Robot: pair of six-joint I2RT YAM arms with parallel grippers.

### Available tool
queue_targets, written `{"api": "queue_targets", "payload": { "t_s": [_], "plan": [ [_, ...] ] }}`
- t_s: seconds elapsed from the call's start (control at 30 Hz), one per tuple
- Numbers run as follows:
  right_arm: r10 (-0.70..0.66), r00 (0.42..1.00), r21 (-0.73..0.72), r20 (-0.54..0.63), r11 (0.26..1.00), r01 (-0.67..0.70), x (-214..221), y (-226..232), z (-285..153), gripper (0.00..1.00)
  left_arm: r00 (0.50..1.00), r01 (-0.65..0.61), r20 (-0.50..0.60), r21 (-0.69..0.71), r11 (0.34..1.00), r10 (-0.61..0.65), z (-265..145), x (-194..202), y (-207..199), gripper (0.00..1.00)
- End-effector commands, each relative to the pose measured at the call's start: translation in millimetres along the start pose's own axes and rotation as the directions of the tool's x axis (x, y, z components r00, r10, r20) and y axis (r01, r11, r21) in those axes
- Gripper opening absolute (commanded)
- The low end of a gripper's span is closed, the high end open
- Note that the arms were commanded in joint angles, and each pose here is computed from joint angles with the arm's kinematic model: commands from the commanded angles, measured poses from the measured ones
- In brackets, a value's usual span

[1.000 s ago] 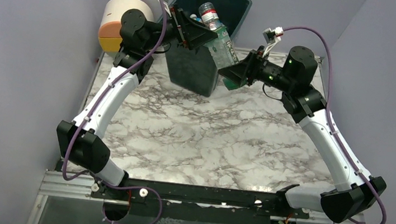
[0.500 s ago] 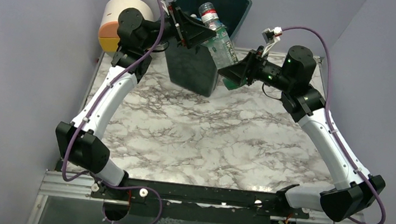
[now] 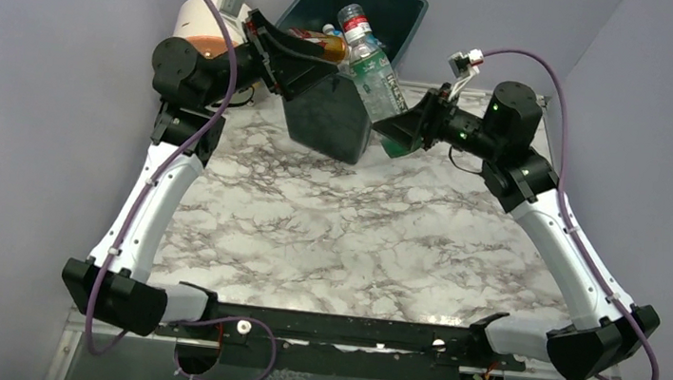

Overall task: Put the plastic bottles in the bin
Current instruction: Pick up the plastic bottle at the center of the board.

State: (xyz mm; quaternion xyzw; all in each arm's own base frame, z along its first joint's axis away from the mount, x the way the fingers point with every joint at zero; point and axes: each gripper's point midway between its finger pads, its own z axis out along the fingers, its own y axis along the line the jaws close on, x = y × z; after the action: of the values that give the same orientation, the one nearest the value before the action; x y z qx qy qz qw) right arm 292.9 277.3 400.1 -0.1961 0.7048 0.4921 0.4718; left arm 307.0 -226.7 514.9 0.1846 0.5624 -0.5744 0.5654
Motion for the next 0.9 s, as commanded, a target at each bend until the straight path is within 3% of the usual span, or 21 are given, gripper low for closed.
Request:
{"api": "queue_targets", "payload": {
  "t_s": [0.0, 0.3, 0.53, 0.87],
  "plan": [
    [0.016, 1.000, -0.035, -0.001, 0.999, -0.016, 2, 16, -15, 0.62, 1.000, -0.024, 0.006, 0.034, 0.999, 0.024, -18, -3, -25, 0.99],
    [0.082, 0.996, -0.101, -0.045, 0.991, -0.086, 30, 35, -36, 0.62, 0.999, -0.053, 0.007, -0.012, 0.999, 0.053, -45, 3, -51, 0.99],
    [0.114, 0.992, -0.162, -0.057, 0.979, -0.122, 39, 51, -46, 0.62, 1.000, -0.012, 0.008, -0.028, 1.000, 0.012, -53, 16, -48, 0.99],
    [0.097, 0.988, -0.278, -0.120, 0.952, -0.127, 52, 102, 4, 0.62, 0.999, 0.040, 0.018, -0.034, 0.999, -0.039, -47, 26, -27, 0.99]
  ]
}}
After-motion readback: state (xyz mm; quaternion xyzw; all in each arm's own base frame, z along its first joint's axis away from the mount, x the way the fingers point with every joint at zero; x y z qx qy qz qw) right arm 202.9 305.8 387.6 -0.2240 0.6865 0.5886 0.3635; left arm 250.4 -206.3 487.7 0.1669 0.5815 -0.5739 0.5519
